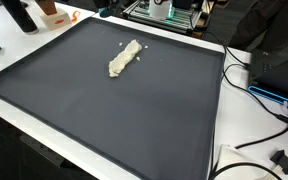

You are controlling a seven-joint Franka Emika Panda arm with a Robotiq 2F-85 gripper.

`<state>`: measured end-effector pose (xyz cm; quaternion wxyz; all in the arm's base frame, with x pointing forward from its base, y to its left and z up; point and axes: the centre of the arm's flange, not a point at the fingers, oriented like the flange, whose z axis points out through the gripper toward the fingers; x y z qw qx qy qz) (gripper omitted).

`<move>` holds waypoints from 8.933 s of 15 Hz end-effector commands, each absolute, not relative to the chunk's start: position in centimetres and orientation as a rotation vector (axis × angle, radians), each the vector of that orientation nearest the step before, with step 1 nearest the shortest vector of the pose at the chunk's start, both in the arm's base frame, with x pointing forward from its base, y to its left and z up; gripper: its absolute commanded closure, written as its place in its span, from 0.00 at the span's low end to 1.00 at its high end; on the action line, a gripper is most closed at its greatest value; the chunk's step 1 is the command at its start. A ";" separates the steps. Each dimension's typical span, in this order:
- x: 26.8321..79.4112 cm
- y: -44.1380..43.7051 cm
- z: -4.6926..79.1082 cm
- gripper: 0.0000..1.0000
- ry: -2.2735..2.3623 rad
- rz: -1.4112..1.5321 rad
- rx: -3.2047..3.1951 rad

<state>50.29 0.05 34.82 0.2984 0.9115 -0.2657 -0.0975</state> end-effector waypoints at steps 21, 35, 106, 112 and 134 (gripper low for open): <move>54.3 4.3 27.7 0.75 -0.414 -0.239 2.266; 56.9 7.9 26.7 0.75 -0.184 -0.172 2.259; 55.6 -1.5 33.8 0.75 0.278 -0.222 3.563; 54.8 -2.2 32.6 0.75 0.270 -0.354 3.591; 53.1 -1.0 31.9 0.75 -0.067 -0.523 3.482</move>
